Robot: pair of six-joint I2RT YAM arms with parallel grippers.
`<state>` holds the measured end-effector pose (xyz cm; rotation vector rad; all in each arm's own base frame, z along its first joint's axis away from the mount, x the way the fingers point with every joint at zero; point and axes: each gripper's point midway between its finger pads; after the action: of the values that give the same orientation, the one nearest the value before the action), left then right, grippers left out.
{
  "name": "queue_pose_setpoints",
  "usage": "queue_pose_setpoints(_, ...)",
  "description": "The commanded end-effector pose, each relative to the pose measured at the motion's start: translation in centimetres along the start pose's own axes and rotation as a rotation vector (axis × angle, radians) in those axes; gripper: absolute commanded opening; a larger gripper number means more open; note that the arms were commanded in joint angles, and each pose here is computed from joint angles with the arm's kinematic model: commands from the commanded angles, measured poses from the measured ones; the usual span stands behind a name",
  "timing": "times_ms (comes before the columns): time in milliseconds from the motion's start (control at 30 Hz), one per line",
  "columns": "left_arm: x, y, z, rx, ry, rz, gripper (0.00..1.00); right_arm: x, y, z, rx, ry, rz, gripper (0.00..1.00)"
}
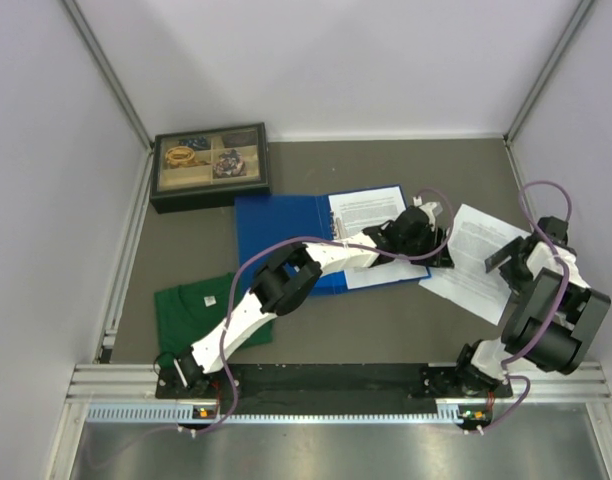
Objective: Put the files into the folder
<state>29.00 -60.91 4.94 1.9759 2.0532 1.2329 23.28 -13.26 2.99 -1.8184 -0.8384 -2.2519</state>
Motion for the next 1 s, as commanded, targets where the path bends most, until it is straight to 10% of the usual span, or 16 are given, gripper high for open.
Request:
queue_pose_setpoints(0, -0.7, -1.7, 2.2, 0.059, 0.067, 0.031, 0.57, -0.7, 0.0, 0.4, 0.005, 0.030, -0.001, 0.94)
queue_pose_setpoints(967, 0.1, -3.3, 5.9, 0.077, 0.087, 0.175, 0.54, 0.8, -6.0, 8.3, 0.159, 0.470, 0.149, 0.95)
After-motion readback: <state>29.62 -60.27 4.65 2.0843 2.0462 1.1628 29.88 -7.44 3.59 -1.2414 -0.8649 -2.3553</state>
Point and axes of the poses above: each gripper's point midway between its finger pads, its own x axis back along the fingers, its own z axis along the line the jaws close on, y = z × x, and after that the axes turned 3 degrees about -x, right-handed
